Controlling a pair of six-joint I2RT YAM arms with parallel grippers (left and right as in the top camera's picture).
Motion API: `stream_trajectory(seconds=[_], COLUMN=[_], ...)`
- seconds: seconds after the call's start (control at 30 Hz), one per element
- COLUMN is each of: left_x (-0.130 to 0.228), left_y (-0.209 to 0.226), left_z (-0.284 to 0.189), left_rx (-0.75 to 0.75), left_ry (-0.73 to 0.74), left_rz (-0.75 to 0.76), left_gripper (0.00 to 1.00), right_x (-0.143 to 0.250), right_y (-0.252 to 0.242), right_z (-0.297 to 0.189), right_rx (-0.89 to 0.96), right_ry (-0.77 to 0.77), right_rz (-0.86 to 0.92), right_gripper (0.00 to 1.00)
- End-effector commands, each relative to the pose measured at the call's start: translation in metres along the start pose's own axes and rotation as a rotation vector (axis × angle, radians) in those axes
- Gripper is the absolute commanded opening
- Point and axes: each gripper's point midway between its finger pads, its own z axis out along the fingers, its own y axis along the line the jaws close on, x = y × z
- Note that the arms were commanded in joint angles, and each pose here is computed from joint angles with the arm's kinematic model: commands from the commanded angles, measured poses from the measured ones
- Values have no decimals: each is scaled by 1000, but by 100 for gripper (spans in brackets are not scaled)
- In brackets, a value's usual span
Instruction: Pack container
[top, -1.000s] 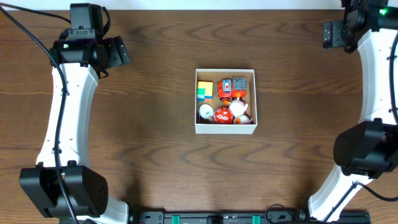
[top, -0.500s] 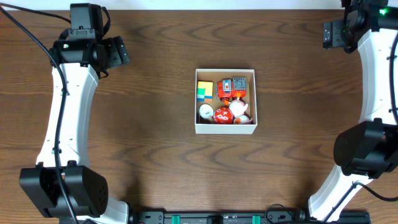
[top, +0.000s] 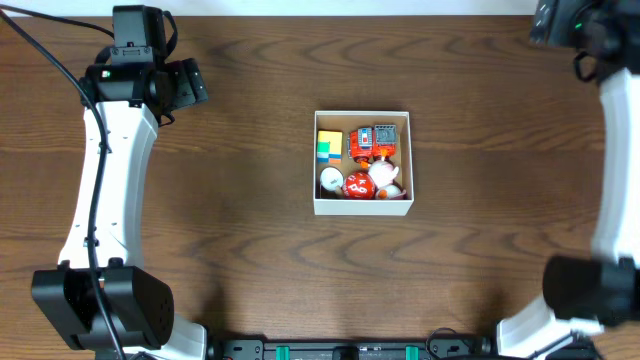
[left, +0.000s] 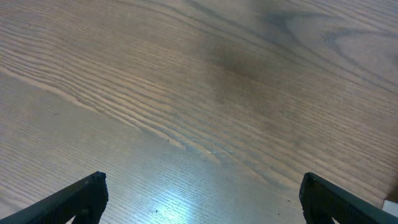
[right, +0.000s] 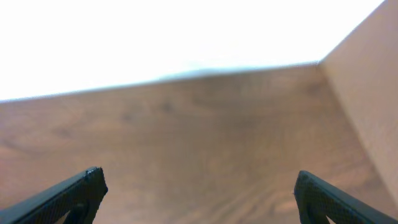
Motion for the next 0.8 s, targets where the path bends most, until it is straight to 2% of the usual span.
stream_trajectory(seconds=[0.0,0.13,0.33,0.77], left_x=[1,1,1,1], left_y=[2,2,2,2], left_z=[-4,-4,-4,-4], left_rx=[-7,-7,-7,-7], left_ry=[-5,-5,-5,-5], left_rz=[-13,-13,-13,-13], left_gripper=[98,98,98,98], right_x=[-17,-4,51,200], right_y=[19,28,37,32], right_z=[-55,-93,-123,-104], right_rx=[-73,-99,-140,-200], right_ry=[-97,-130,-167,-470], right_rz=[17,-34,-58,-9], right_gripper=[99,99,99,99])
